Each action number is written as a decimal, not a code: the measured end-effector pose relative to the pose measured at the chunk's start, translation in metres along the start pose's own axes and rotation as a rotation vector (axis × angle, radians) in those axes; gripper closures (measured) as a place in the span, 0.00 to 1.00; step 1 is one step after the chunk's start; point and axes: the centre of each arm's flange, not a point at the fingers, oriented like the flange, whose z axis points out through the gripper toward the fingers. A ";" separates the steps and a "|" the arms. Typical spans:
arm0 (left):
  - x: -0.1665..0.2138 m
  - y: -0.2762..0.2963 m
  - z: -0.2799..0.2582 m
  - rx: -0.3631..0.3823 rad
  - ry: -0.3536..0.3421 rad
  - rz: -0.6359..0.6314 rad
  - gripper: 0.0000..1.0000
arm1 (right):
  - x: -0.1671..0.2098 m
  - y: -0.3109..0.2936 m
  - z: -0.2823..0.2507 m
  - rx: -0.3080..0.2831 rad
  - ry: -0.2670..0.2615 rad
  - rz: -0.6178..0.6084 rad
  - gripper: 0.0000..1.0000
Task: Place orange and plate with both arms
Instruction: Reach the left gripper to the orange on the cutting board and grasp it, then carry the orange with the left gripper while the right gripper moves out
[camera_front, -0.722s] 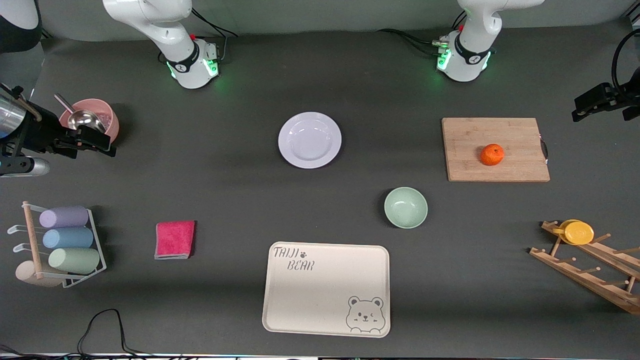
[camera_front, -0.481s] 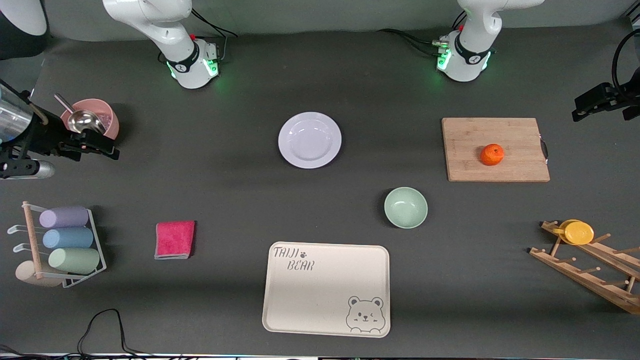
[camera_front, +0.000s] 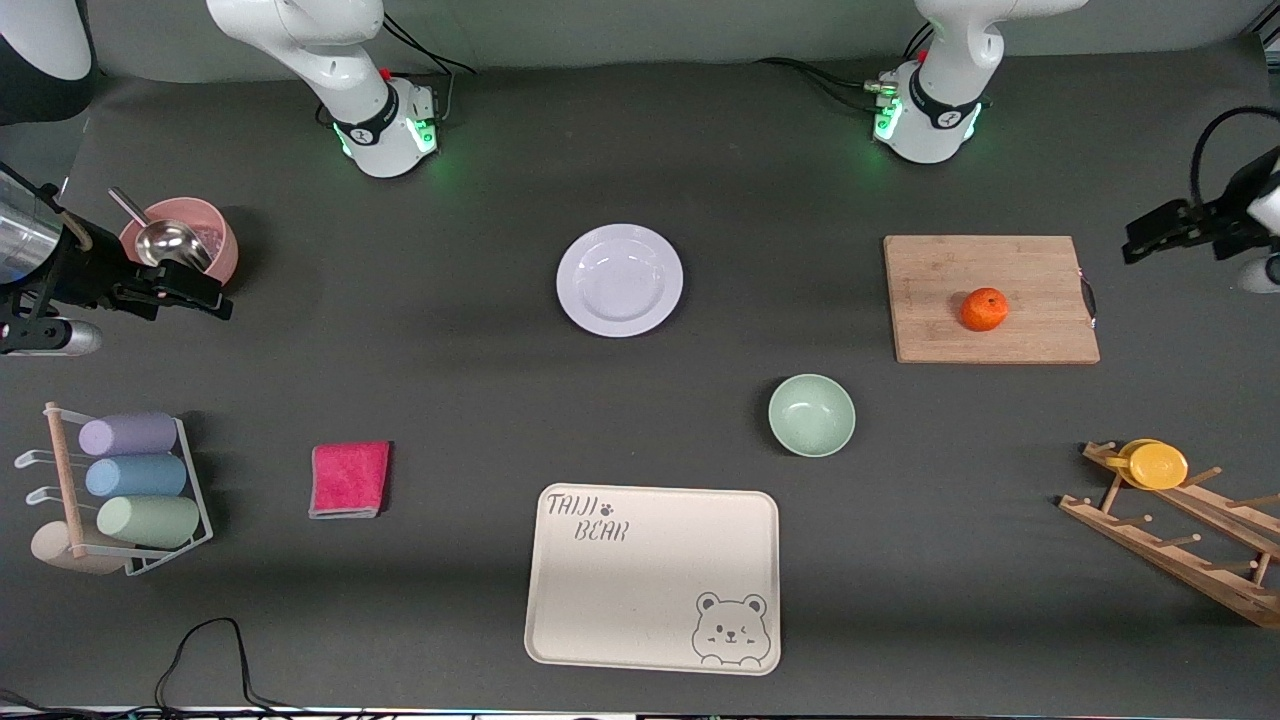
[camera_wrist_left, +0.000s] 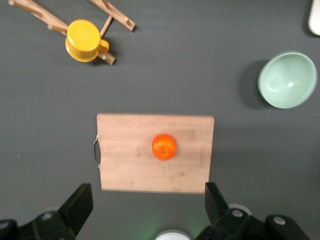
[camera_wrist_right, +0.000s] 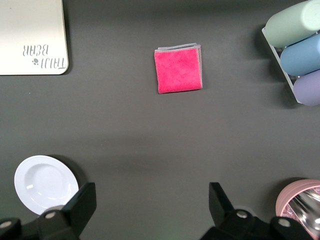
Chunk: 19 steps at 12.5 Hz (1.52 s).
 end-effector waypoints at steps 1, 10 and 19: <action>-0.009 0.000 0.035 -0.001 0.027 0.000 0.00 | -0.001 -0.001 -0.001 0.000 0.002 -0.006 0.00; -0.092 0.002 0.326 -0.005 0.139 -0.018 0.00 | -0.004 -0.001 -0.005 -0.002 0.009 -0.041 0.00; -0.090 0.004 0.355 -0.006 0.126 -0.038 0.29 | -0.001 0.001 -0.002 -0.002 0.002 -0.037 0.00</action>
